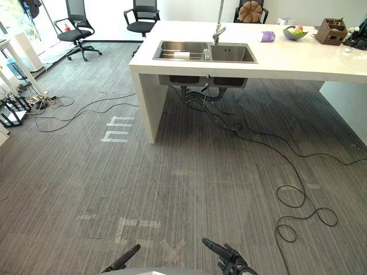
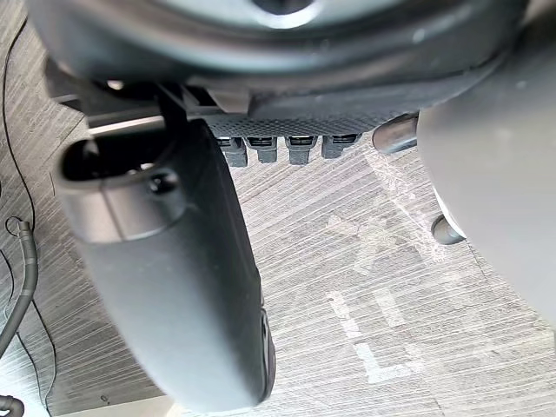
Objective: Walk over to the sink, pick up the cup, carry it to the dishwasher, place the cup inside the dishwasher, then close the dishwasher door
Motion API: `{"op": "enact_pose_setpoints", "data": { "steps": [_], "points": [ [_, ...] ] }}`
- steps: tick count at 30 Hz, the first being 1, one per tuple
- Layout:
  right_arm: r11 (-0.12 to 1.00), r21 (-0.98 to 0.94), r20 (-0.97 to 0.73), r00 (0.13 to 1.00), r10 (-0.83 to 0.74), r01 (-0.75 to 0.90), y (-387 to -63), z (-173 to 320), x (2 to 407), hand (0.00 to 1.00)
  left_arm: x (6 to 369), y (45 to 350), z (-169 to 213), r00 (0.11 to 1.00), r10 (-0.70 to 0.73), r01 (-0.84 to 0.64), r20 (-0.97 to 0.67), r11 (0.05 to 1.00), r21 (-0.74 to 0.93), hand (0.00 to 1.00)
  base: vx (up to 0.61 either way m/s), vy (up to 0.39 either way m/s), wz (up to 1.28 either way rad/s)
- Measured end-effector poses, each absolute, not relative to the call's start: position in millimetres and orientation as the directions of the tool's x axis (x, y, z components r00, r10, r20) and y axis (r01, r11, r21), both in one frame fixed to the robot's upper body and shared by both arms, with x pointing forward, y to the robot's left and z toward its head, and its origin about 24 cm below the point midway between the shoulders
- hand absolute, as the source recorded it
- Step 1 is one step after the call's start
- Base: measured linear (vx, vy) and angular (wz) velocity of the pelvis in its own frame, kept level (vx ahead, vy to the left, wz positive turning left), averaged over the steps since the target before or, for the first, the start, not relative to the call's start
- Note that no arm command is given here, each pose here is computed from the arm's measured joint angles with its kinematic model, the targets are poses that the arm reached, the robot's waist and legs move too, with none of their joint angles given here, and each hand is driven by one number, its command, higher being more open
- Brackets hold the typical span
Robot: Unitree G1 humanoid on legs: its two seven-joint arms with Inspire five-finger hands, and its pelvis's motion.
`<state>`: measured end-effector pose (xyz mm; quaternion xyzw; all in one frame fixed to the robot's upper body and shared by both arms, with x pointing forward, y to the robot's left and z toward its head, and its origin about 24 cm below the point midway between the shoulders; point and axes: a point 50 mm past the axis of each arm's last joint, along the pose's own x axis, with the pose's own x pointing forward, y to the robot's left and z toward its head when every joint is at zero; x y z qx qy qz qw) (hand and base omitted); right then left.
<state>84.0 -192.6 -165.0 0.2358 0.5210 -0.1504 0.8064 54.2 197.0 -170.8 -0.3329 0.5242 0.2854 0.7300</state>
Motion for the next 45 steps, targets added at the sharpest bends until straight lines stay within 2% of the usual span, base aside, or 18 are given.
{"op": "enact_pose_setpoints", "data": {
  "steps": [10,19,22,25,31,35,37,38,40,41,43,45],
  "points": [
    [0.872,0.246,-0.835,0.55,-0.031,0.423,-189.4,-154.4,110.4,1.0,56.5,201.1,-169.1,0.295,0.076,-0.774,-0.952,0.603,-0.192,1.0,-0.04,0.024,0.2],
    [0.775,0.358,-0.784,0.618,-0.054,0.52,-187.9,-148.1,116.5,1.0,63.6,209.8,-167.1,0.298,0.108,-0.757,-0.949,0.632,-0.166,1.0,0.15,-0.088,0.09],
    [0.748,0.38,-0.773,0.631,-0.065,0.543,-190.9,-146.6,114.1,1.0,61.4,210.6,-167.8,0.268,0.125,-0.776,-0.955,0.616,-0.137,1.0,0.55,-0.339,-0.01],
    [0.726,0.396,-0.76,0.644,-0.085,0.562,-198.8,-143.7,114.7,1.0,61.0,203.8,-169.1,0.255,0.123,-0.76,-0.959,0.639,-0.119,1.0,0.54,-0.315,0.14],
    [0.745,0.37,-0.796,0.603,-0.053,0.555,-201.7,-145.7,110.9,1.0,61.7,198.3,-168.7,0.259,0.125,-0.783,-0.958,0.608,-0.132,1.0,0.56,-0.265,-0.05],
    [0.792,0.365,-0.812,0.584,0.014,0.489,-188.7,-148.4,113.8,1.0,81.6,201.7,-159.9,0.371,0.197,-0.671,-0.907,0.732,-0.115,1.0,0.56,-0.094,-0.44],
    [0.791,0.387,-0.807,0.589,0.042,0.474,-182.9,-148.3,128.7,1.0,105.4,201.2,-149.3,0.485,0.251,-0.539,-0.838,0.84,-0.06,1.0,0.56,0.066,-0.92],
    [0.788,0.397,-0.801,0.597,0.046,0.472,-181.0,-148.5,130.3,1.0,112.6,199.1,-146.4,0.518,0.256,-0.498,-0.816,0.866,-0.044,1.0,0.71,0.2,-0.74],
    [0.806,0.389,-0.783,0.622,0.033,0.447,-186.6,-149.2,122.3,1.0,135.0,188.0,-131.6,0.643,0.284,-0.37,-0.711,0.928,0.036,1.0,0.6,0.221,-0.75],
    [0.817,0.381,-0.785,0.618,0.04,0.432,-185.7,-149.6,121.2,1.0,138.9,186.5,-127.6,0.67,0.306,-0.341,-0.676,0.936,0.086,1.0,0.61,0.262,-0.35],
    [0.853,0.377,-0.773,0.631,0.074,0.362,-178.3,-146.7,127.1,1.0,180.7,177.6,-94.7,0.823,0.35,-0.272,-0.448,0.934,0.231,1.0,0.66,0.25,0.07],
    [0.868,0.371,-0.775,0.625,0.094,0.329,-173.7,-146.5,129.1,1.0,201.6,171.3,-65.1,0.9,0.341,-0.269,-0.271,0.925,0.27,1.0,0.39,0.096,0.01]
  ]
}}
